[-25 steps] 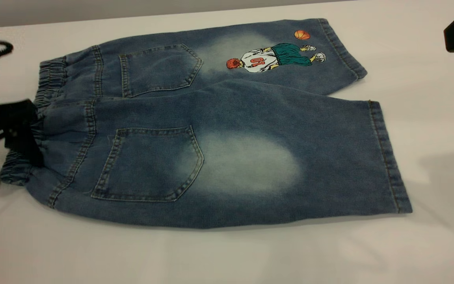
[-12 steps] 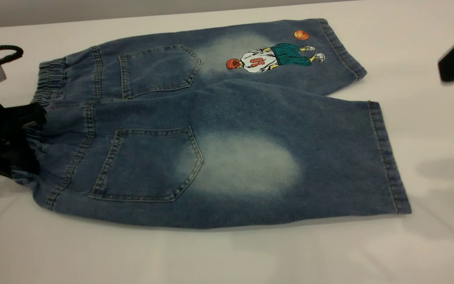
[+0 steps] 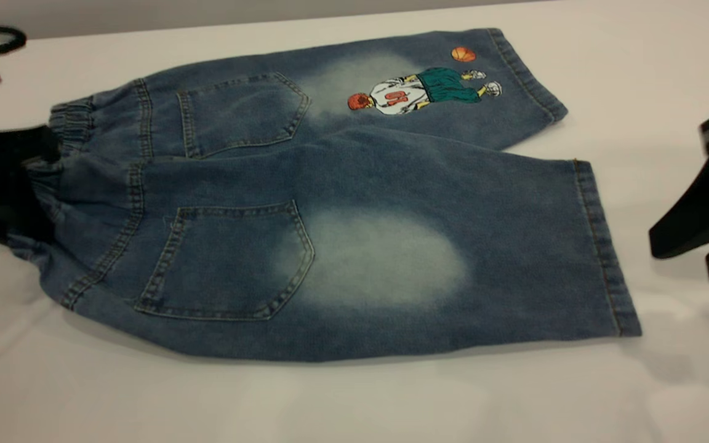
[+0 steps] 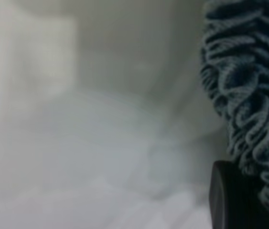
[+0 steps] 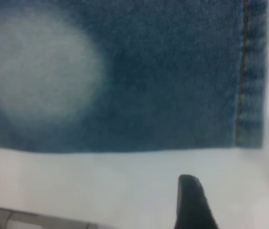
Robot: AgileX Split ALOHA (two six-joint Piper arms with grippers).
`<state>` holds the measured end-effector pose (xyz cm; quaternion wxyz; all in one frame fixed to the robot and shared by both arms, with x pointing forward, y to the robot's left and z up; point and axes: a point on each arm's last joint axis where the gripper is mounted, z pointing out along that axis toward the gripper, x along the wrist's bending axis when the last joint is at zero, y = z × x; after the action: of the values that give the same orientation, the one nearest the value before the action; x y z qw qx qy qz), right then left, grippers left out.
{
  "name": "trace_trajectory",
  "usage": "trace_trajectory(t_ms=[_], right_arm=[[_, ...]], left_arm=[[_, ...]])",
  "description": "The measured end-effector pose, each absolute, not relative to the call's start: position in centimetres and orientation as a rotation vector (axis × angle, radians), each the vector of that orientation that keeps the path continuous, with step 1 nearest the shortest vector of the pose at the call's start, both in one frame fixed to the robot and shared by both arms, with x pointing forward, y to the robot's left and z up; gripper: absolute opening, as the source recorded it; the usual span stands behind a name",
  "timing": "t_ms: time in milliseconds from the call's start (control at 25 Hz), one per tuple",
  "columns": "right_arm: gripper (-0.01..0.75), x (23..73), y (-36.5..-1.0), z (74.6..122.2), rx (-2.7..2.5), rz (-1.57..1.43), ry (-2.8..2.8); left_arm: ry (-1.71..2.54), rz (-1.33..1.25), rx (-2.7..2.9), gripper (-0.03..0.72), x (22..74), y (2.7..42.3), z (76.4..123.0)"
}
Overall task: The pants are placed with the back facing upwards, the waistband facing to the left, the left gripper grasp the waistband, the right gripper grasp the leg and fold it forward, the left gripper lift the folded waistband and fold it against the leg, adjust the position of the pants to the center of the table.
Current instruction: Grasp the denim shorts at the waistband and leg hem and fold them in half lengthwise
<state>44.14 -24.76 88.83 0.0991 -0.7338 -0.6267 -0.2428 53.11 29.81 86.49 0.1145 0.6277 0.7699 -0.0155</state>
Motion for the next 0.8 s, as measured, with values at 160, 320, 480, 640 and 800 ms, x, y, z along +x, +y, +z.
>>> trace_trajectory(t_ms=[160,320,480,640,800], right_arm=[[0.353,44.6,-24.6,86.5,-2.160,-0.684,-1.817],[0.353,44.7,-24.3,84.1,-2.124,-0.672,-1.776],[0.353,44.6,-24.0,82.2,-2.085,-0.674,-1.769],[0.353,44.9,-24.0,81.3,-2.030,-0.678,-1.835],[0.353,45.9,-24.1,81.2,-2.040,-0.686,-1.871]], left_arm=[[2.215,-0.067,1.887,0.140,53.0,28.5,86.9],[2.172,-0.077,1.936,0.140,52.8,27.2,87.0],[2.127,-0.074,1.971,0.140,52.7,26.1,87.5],[2.111,-0.072,1.974,0.140,52.7,25.7,87.8],[2.116,-0.092,1.979,0.140,52.6,25.7,87.8]])
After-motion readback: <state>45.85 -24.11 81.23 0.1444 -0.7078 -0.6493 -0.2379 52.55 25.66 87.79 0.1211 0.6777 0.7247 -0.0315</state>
